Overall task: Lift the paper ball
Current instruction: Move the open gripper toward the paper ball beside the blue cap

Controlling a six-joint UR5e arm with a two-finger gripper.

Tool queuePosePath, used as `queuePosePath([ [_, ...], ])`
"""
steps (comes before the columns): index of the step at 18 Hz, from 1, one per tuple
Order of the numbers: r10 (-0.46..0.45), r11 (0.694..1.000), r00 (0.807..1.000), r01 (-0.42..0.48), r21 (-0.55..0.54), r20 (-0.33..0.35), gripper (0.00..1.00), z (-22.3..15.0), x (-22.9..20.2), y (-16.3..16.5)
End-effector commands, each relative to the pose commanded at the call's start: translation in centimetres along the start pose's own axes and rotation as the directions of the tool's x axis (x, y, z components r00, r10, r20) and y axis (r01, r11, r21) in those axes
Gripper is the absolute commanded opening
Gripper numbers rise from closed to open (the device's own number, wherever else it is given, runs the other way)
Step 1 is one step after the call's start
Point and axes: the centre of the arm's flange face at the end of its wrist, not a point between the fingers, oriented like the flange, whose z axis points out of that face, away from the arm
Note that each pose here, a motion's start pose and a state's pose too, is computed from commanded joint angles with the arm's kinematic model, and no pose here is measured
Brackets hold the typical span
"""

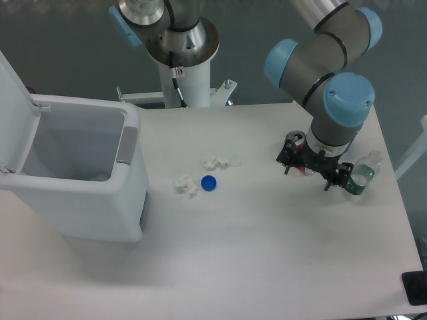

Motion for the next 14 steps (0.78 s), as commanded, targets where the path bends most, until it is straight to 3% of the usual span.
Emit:
queuePosePath([
  [10, 0.013, 1.0, 0.999, -0.013, -0.007, -0.048, 1.0, 2.2, 3.0, -0.8],
  [14, -0.003, 1.0, 0.998, 0.002, -0.014, -0.056, 1.0, 1.6, 7.8, -1.8],
])
